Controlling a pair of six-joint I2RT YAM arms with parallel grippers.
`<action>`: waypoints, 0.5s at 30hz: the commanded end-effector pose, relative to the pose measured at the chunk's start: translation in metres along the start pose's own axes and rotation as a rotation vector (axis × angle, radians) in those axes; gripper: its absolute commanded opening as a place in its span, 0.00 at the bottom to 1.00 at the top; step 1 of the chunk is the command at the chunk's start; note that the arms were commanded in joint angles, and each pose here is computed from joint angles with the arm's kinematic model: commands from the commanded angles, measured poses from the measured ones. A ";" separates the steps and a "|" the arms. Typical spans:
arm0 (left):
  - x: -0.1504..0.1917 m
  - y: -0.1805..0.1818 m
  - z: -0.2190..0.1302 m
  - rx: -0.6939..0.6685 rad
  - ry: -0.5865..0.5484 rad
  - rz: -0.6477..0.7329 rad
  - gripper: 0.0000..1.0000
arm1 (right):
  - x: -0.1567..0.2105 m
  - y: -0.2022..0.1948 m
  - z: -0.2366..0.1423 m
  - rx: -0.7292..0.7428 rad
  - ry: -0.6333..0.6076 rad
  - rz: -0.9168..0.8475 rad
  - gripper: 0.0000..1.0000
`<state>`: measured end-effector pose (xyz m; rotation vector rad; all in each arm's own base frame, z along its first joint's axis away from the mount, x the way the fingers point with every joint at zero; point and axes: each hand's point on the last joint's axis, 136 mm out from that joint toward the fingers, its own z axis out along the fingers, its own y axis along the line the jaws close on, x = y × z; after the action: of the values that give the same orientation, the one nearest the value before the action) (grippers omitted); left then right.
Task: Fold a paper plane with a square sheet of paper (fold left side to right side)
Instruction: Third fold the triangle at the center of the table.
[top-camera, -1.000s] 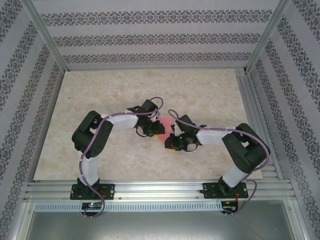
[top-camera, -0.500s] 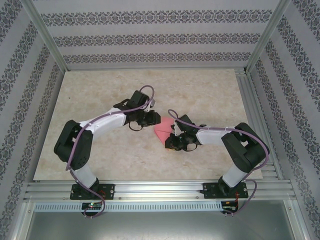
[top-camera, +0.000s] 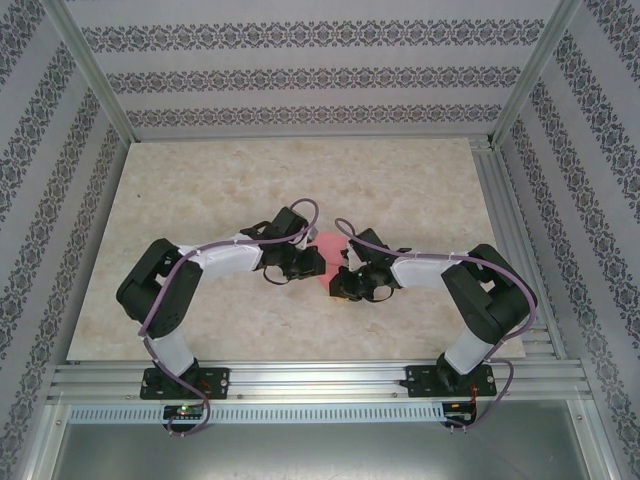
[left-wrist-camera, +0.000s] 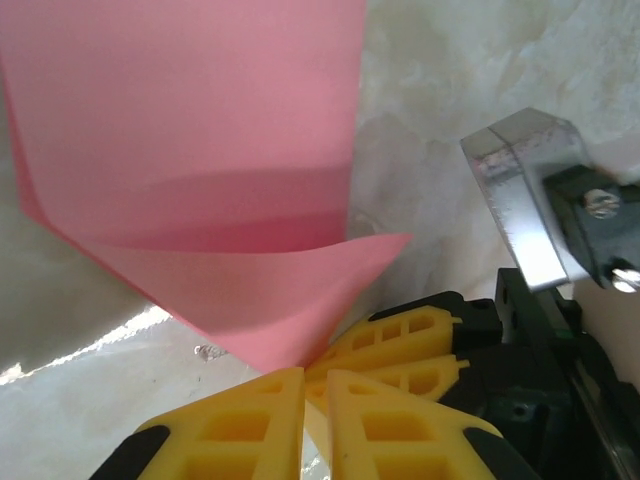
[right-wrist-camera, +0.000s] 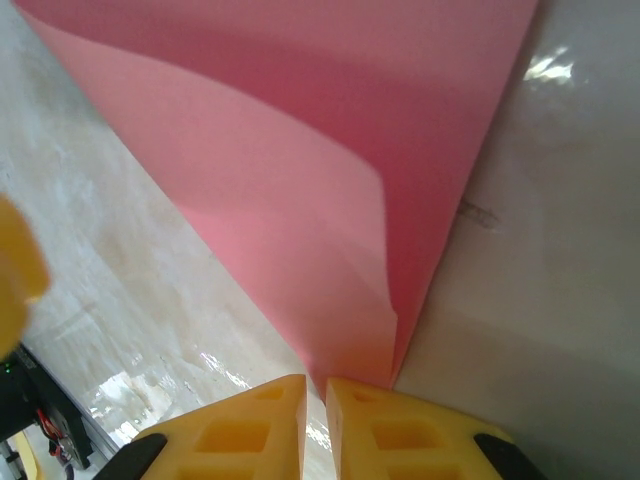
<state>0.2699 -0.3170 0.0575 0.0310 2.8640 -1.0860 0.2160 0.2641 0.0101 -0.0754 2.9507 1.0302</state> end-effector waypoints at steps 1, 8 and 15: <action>-0.002 -0.009 0.014 0.031 0.003 -0.008 0.15 | 0.031 -0.042 0.014 0.161 0.094 0.052 0.16; 0.002 -0.009 0.032 0.032 0.025 -0.014 0.15 | 0.033 -0.043 0.014 0.168 0.102 0.052 0.16; 0.003 0.008 0.034 -0.046 0.019 -0.013 0.15 | 0.036 -0.047 0.013 0.190 0.112 0.051 0.16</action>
<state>0.2638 -0.3264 0.0273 -0.0090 2.9302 -1.0609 0.2158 0.2637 0.0097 -0.0729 2.9609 1.0217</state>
